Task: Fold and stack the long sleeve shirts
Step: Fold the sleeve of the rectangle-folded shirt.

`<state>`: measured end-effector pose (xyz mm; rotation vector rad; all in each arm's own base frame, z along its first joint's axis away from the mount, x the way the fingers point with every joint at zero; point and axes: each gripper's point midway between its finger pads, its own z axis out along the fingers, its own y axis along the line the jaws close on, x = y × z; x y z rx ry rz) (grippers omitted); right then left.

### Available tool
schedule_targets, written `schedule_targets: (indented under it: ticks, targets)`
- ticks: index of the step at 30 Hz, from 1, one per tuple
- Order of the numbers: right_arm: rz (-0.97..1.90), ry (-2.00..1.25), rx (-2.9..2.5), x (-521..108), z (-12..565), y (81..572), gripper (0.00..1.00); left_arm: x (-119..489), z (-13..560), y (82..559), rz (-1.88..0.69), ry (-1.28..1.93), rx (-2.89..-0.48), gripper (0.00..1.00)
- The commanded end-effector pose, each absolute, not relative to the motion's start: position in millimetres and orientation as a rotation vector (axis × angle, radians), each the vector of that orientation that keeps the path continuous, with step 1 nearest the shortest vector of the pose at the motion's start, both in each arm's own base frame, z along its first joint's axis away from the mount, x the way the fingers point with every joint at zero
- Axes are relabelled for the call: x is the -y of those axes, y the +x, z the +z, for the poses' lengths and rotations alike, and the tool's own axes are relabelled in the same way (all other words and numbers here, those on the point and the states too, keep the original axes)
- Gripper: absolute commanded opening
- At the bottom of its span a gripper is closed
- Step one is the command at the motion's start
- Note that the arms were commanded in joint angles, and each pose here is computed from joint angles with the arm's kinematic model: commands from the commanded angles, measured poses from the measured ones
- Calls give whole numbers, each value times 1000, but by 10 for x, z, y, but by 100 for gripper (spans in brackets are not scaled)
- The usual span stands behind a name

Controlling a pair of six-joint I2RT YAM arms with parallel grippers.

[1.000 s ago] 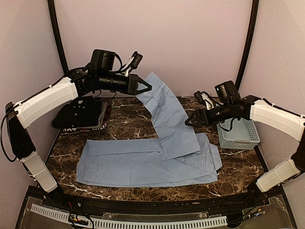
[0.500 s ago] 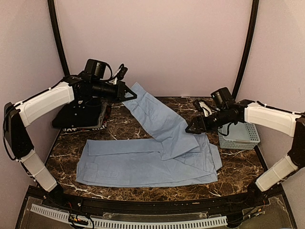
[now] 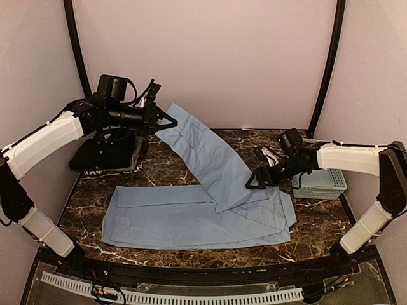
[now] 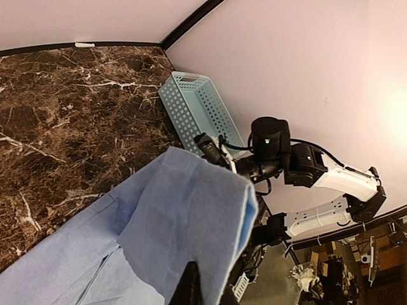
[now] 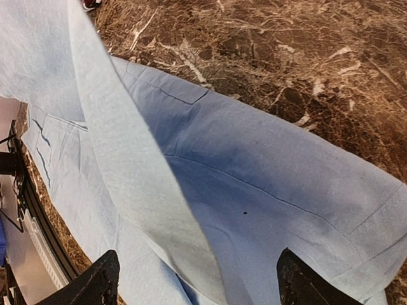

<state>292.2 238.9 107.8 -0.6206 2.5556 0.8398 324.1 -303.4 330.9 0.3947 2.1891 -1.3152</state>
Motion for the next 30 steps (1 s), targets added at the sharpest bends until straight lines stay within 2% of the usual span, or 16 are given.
schedule_targets:
  ticks: [1, 6, 11, 18, 21, 25, 30]
  targets:
    - [979, -679, -2487, -2530, 1042, 2921, 82, 3074, 3503, 3101, -1447, 409, -2144, 5]
    - [1122, -720, -2440, -2658, 998, 2882, 77, 3090, 3480, 3129, -1453, 405, -2148, 4]
    - [1283, -710, -2426, -2690, 996, 2664, 60, 3082, 3453, 3195, -1414, 394, -2159, 4]
    - [1261, -605, -2518, -2511, 861, 2560, 39, 3003, 3395, 3315, -1293, 354, -2184, 2]
    - [1235, -591, -2530, -2460, 886, 2613, 39, 2942, 3385, 3324, -1241, 341, -2197, 1]
    - [1206, -586, -2547, -2417, 869, 2714, 45, 2878, 3432, 3306, -1208, 323, -2190, 0]
    - [1203, -577, -2551, -2419, 814, 2805, 47, 2827, 3421, 3276, -1187, 310, -2204, 0]
